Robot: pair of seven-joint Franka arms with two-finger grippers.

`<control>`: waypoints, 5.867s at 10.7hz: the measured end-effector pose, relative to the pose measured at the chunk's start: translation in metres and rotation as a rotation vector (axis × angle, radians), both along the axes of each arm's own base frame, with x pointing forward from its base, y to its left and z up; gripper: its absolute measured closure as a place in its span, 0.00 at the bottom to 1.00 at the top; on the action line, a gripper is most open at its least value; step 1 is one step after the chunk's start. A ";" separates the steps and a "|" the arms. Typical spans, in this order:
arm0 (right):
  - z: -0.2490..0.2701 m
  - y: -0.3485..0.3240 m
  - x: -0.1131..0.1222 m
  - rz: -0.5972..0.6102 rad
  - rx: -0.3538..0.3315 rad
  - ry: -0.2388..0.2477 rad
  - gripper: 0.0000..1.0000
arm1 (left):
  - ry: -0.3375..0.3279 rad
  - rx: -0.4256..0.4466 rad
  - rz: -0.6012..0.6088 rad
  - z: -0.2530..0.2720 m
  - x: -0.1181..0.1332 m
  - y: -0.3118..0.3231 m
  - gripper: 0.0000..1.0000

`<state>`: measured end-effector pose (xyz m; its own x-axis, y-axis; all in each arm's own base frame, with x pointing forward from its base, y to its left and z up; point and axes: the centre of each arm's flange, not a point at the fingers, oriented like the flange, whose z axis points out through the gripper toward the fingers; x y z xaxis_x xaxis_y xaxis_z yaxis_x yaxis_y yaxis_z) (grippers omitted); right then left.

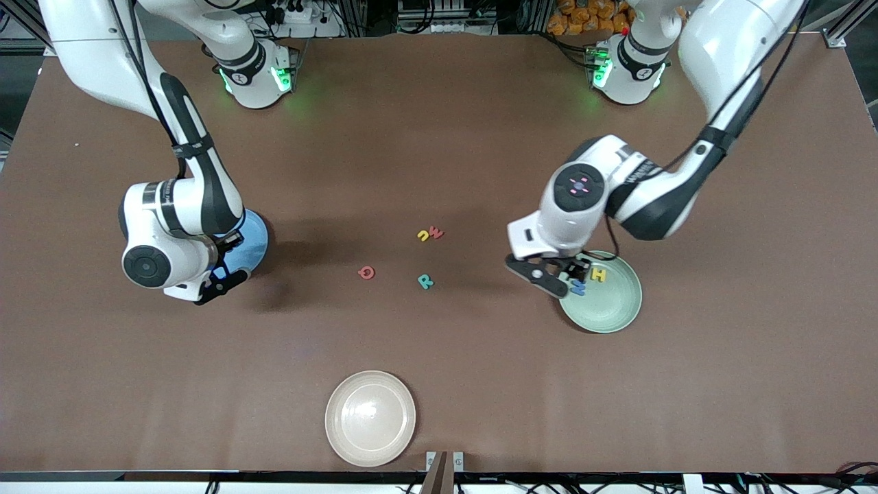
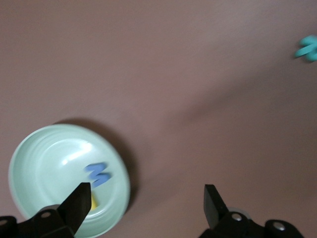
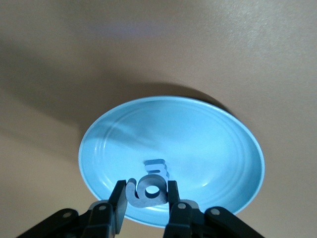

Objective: Sort upper and lower case letters into plates
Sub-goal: 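Release the g onto the blue plate while the left gripper reaches the R, then grasp the cyan R with the left gripper and lift it, then carry the R to the green plate and open the left gripper, then grasp the pink m among the letters with the right gripper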

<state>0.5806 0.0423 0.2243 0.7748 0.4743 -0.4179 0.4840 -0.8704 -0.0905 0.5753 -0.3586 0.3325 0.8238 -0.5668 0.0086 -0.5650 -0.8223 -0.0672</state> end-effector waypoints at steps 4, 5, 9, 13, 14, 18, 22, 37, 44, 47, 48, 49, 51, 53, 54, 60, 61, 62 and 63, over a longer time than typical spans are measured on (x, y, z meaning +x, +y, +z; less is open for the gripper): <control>0.015 -0.019 0.006 -0.029 -0.012 -0.023 0.09 | -0.190 -0.162 -0.065 -0.019 0.005 -0.069 0.00; 0.030 -0.021 0.010 -0.034 -0.012 -0.030 0.01 | -0.247 -0.194 -0.082 -0.032 0.006 -0.079 0.00; 0.123 -0.054 0.027 -0.098 -0.015 -0.133 0.00 | -0.332 -0.310 -0.106 -0.086 -0.002 -0.124 0.00; 0.148 -0.086 0.027 -0.148 -0.018 -0.170 0.00 | -0.350 -0.305 -0.150 -0.143 -0.024 -0.143 0.00; 0.147 -0.091 0.026 -0.146 -0.018 -0.161 0.00 | -0.341 -0.302 -0.151 -0.152 -0.026 -0.143 0.00; 0.148 -0.104 0.024 -0.119 -0.007 -0.152 0.00 | -0.321 -0.305 -0.169 -0.165 -0.043 -0.157 0.00; 0.148 -0.104 0.024 -0.117 -0.006 -0.150 0.00 | -0.309 -0.306 -0.173 -0.172 -0.054 -0.166 0.05; 0.147 -0.098 0.023 -0.111 0.011 -0.141 0.00 | -0.329 -0.236 -0.155 -0.140 -0.035 -0.163 0.63; 0.182 0.073 0.010 -0.007 0.139 -0.154 0.00 | -0.222 -0.048 -0.079 -0.091 0.033 0.030 0.63; 0.169 0.198 -0.016 0.114 0.202 -0.234 0.00 | -0.141 -0.079 -0.097 -0.073 0.025 0.139 0.63; 0.153 0.234 -0.027 0.161 0.232 -0.264 0.00 | -0.116 -0.085 -0.131 -0.075 0.022 0.179 0.63; 0.136 0.267 -0.038 0.207 0.260 -0.285 0.00 | -0.101 -0.091 -0.159 -0.078 0.023 0.218 0.63; 0.111 0.324 -0.062 0.256 0.290 -0.321 0.00 | -0.113 -0.103 -0.176 -0.081 0.026 0.254 0.63; 0.088 0.365 -0.082 0.250 0.270 -0.368 0.00 | -0.132 -0.129 -0.196 -0.082 0.026 0.239 0.63; 0.075 0.385 -0.095 0.237 0.265 -0.381 0.00 | -0.136 -0.132 -0.205 -0.081 0.025 0.235 0.63; -0.006 0.450 -0.143 0.239 0.213 -0.424 0.10 | -0.163 -0.126 -0.189 -0.072 0.036 0.248 0.00; -0.008 0.454 -0.137 0.229 0.217 -0.432 0.15 | -0.171 -0.126 -0.188 -0.069 0.039 0.248 0.00; -0.006 0.458 -0.128 0.220 0.226 -0.444 0.15 | -0.176 -0.127 -0.189 -0.067 0.040 0.247 0.00; -0.003 0.463 -0.120 0.213 0.238 -0.457 0.20 | -0.175 -0.129 -0.197 -0.067 0.039 0.242 0.00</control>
